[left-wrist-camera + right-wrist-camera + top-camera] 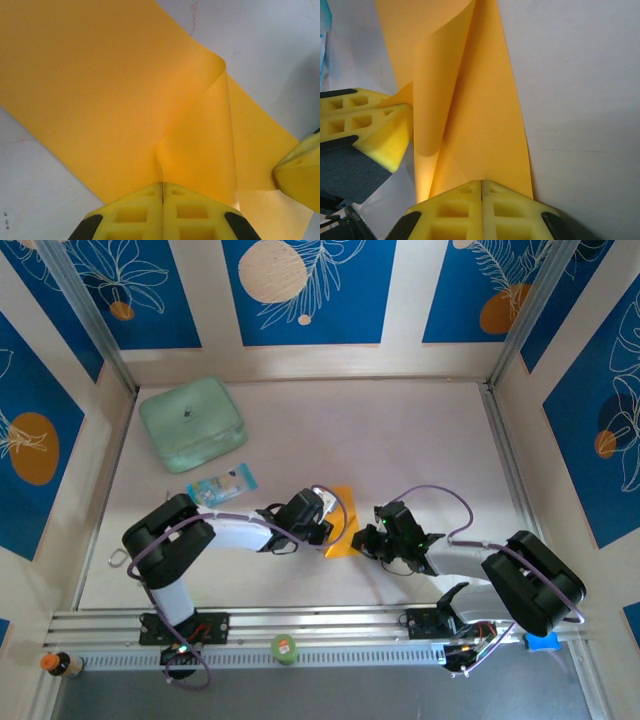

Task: Fold a paper plane with a square sheet of paper (pick it up from the middle)
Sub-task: Fold the triangle a second time at the center of the table.

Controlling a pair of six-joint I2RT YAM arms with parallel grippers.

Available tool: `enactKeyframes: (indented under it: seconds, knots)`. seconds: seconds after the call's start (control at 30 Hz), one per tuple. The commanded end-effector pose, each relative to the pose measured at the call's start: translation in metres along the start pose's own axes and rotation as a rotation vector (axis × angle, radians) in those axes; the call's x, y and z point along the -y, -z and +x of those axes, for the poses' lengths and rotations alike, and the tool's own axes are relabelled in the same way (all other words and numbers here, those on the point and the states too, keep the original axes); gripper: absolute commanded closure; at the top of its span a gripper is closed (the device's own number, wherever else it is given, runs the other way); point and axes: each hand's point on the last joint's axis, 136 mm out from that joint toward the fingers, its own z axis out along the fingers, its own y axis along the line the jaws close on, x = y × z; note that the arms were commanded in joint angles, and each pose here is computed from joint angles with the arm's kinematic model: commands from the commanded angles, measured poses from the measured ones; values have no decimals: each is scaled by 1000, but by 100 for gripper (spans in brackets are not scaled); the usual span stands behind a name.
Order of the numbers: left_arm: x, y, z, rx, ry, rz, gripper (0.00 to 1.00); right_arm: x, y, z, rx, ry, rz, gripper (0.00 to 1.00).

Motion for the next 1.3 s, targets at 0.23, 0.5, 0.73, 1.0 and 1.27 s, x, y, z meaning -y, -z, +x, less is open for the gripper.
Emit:
enactKeyframes:
  seconds: [0.23,0.5,0.73,1.0,1.27]
  knots:
    - [-9,8,-6,24,29,-37,96,21,0,9,-33,-17,79,100]
    - [-6,9,-9,42,37,-20,95,21,0,9,-34,-16,79,100]
    - [-3,4,-8,15,30,-8,95,21,1,8,-31,-16,78,100]
    - [-4,1,-6,0,33,-13,95,21,1,8,-31,-18,80,100]
    - [-7,-1,-3,-24,40,-23,96,21,1,8,-30,-18,78,100]
